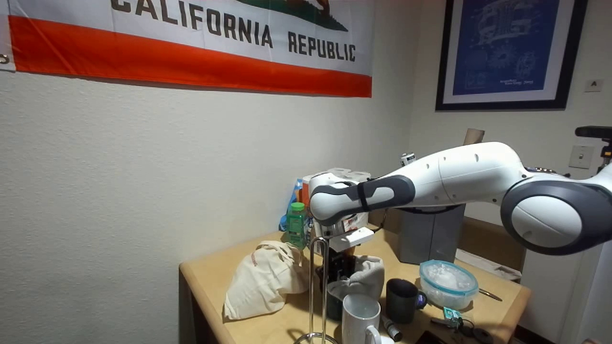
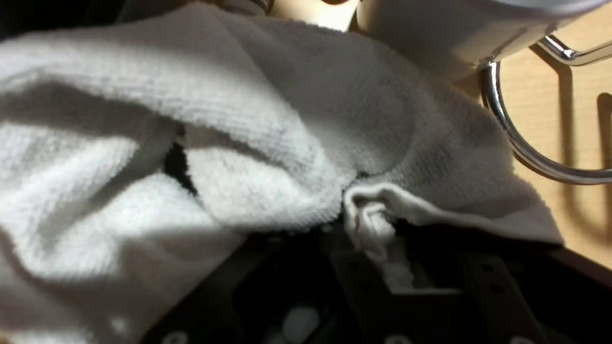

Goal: Pick up the towel from the table, wipe the black cup and put the towel back on the table

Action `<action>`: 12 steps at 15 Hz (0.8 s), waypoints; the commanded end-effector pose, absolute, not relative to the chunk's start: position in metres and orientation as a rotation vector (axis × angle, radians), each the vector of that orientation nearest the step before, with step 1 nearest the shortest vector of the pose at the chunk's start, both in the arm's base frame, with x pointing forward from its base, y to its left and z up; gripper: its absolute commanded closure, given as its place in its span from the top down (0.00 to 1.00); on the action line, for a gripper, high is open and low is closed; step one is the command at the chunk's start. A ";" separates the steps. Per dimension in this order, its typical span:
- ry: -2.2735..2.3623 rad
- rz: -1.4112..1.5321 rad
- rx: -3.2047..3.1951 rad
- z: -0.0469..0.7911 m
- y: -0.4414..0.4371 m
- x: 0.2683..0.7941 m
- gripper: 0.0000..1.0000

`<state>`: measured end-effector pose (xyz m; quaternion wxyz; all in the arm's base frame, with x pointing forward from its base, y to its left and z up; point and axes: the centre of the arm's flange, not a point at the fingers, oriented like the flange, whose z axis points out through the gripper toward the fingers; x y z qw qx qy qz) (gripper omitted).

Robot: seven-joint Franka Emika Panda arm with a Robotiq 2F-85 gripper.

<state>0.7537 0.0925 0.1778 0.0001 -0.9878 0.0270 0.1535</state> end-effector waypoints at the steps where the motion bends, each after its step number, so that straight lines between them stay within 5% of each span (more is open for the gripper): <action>1: 0.096 0.538 -3.093 0.151 0.100 0.753 0.09; 3: 0.099 0.519 -3.087 0.150 0.102 0.751 0.00; 12: 0.175 0.485 -3.095 0.146 0.095 0.749 0.02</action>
